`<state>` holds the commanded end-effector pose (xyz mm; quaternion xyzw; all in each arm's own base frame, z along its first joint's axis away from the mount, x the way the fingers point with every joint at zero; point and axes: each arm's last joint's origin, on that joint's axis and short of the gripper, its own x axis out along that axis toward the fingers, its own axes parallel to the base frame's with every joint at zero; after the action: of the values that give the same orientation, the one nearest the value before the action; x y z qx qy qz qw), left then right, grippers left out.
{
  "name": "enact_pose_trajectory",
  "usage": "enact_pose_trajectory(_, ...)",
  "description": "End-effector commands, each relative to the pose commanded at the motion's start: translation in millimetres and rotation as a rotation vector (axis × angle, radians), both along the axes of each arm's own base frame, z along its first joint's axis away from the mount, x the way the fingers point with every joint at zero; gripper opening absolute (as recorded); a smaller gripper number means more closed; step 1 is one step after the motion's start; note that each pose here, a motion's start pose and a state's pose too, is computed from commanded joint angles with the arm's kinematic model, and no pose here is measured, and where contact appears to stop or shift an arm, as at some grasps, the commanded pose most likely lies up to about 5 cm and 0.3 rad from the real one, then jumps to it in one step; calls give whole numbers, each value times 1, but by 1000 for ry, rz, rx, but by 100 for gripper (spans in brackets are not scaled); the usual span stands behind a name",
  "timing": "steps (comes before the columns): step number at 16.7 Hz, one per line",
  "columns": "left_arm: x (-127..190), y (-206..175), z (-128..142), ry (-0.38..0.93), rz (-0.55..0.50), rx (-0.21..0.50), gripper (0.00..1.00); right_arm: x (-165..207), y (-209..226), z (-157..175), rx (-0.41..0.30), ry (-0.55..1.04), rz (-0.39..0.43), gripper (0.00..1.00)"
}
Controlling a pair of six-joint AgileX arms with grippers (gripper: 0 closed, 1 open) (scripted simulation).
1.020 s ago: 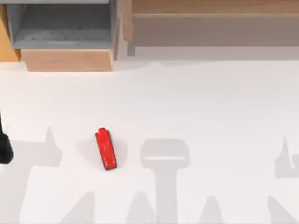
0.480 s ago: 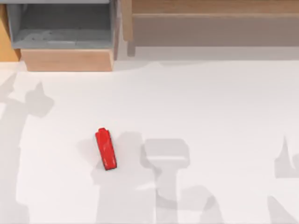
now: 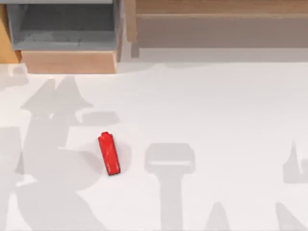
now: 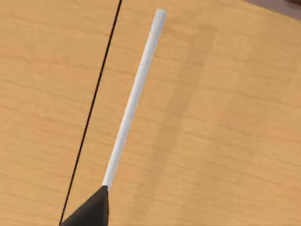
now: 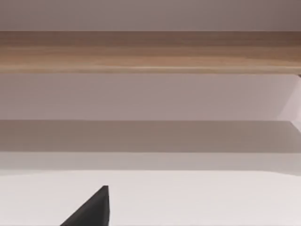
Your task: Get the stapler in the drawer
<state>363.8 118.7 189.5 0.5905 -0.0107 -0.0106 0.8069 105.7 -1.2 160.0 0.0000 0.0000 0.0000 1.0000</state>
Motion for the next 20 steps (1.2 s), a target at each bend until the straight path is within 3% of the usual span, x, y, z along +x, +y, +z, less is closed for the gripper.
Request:
enact_pose_trajectory(4, 32, 34, -56, -2, 8, 194, 100, 0, 0, 0, 0, 0, 0, 100)
enact_pose_trajectory(8, 43, 51, -91, -3, 10, 298, 100, 0, 0, 0, 0, 0, 0, 100)
enact_pose_trajectory(15, 45, 50, -95, 0, 7, 305, 100, 0, 0, 0, 0, 0, 0, 100)
enact_pose_trajectory(20, 63, 52, -94, -3, 10, 308, 100, 0, 0, 0, 0, 0, 0, 100)
